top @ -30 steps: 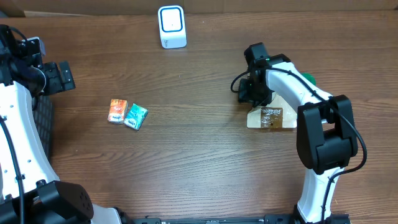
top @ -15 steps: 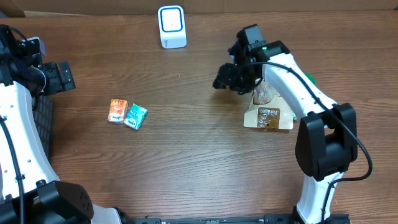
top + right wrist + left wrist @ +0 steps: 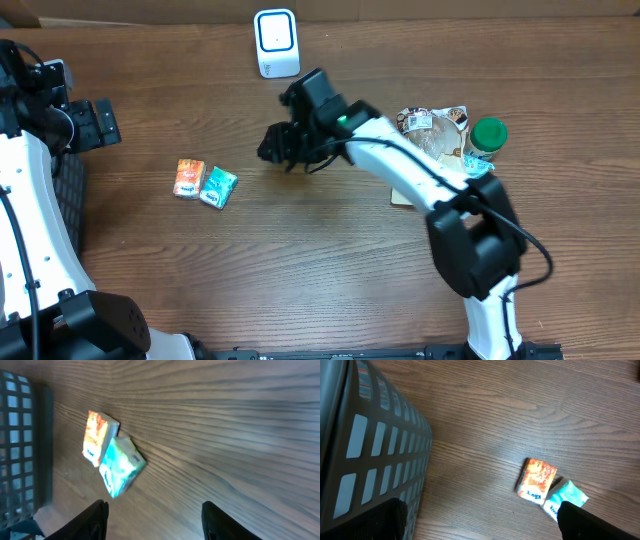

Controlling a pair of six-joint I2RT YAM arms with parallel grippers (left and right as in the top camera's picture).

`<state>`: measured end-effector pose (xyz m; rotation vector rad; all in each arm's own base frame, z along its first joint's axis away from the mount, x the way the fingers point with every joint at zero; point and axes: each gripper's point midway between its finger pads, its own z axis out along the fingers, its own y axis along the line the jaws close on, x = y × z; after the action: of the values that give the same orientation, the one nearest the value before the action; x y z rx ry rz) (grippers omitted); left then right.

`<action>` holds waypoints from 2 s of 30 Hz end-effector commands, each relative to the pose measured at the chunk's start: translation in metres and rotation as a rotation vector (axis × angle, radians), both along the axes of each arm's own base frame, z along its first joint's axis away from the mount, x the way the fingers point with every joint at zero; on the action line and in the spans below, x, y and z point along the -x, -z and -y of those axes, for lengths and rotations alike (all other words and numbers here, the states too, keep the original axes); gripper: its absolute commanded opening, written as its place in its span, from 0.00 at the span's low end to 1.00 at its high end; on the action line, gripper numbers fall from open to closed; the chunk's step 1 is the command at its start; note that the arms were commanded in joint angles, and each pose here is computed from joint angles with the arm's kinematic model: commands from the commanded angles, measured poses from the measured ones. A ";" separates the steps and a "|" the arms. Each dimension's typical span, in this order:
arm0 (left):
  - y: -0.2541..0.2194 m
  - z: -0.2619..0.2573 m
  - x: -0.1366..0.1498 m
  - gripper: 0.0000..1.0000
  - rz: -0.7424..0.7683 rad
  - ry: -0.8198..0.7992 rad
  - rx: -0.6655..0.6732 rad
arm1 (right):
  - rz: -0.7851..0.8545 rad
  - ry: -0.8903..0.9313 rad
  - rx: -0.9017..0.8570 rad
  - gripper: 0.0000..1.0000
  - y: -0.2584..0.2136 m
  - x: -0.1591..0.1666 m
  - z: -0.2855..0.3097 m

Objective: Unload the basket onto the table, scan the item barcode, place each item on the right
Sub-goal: 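Reach the right gripper to the blue Kleenex pack and grasp it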

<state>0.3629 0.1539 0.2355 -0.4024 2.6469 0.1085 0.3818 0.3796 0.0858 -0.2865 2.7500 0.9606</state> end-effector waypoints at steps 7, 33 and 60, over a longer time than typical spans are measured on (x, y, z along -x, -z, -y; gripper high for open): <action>0.000 0.001 -0.001 0.99 0.000 0.013 -0.006 | -0.004 0.059 -0.126 0.56 0.037 -0.005 -0.066; 0.000 0.001 -0.001 1.00 0.000 0.013 -0.006 | 0.053 0.059 -0.067 0.37 0.075 0.012 -0.093; 0.000 0.001 -0.001 1.00 0.000 0.013 -0.006 | 0.307 -0.522 0.269 0.17 0.003 -0.004 0.083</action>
<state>0.3629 0.1539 0.2355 -0.4024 2.6469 0.1085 0.3785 0.3065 0.0811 -0.9980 2.6310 0.6613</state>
